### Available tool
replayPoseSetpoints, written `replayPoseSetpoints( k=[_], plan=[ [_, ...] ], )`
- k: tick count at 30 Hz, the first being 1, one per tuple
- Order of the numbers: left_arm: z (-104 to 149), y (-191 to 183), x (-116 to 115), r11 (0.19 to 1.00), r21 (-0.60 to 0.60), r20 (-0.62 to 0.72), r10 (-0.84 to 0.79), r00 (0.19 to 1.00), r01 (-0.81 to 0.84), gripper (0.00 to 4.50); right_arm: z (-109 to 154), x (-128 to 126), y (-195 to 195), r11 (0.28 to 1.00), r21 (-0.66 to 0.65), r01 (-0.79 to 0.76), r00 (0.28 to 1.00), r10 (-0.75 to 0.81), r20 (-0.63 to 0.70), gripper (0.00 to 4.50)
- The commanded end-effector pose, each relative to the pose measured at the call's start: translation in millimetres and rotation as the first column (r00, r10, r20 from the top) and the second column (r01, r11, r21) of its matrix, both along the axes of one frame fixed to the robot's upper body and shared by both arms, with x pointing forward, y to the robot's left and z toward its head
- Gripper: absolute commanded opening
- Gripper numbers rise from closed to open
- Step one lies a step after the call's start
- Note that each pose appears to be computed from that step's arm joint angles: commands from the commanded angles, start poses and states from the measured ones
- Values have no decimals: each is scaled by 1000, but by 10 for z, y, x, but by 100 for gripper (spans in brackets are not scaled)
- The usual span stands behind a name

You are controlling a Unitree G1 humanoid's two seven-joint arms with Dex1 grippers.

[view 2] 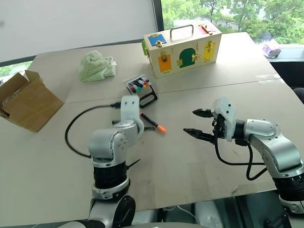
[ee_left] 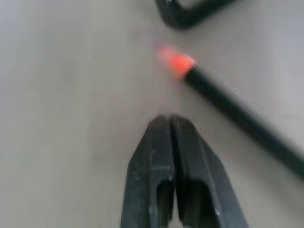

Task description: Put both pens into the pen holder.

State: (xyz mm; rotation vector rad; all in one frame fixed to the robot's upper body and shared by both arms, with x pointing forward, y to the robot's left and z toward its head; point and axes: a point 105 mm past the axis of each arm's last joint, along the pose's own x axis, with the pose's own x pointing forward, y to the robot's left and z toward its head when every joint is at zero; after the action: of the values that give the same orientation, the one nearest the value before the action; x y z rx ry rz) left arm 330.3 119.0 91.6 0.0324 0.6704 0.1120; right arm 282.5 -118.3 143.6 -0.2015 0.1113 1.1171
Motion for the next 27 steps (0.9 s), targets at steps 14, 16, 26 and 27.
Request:
replayPoseSetpoints(
  k=[14,16,26,27],
  plan=[
    [107,189,-465,913,-97,203,-371,906,395,266,-77,18,273,998,-58,-41,999,41,-3,379],
    [141,312,-600,872,-76,251,-452,856,483,266,-151,77,457,997,-68,-25,1000,25,-2,379],
    [540,831,-1011,702,8,498,-620,606,712,266,-527,341,1093,988,-153,15,1000,-16,-6,379],
    [571,836,-1048,683,18,510,-635,580,731,270,-594,375,1078,982,-186,27,1000,-28,-2,355]
  ],
)
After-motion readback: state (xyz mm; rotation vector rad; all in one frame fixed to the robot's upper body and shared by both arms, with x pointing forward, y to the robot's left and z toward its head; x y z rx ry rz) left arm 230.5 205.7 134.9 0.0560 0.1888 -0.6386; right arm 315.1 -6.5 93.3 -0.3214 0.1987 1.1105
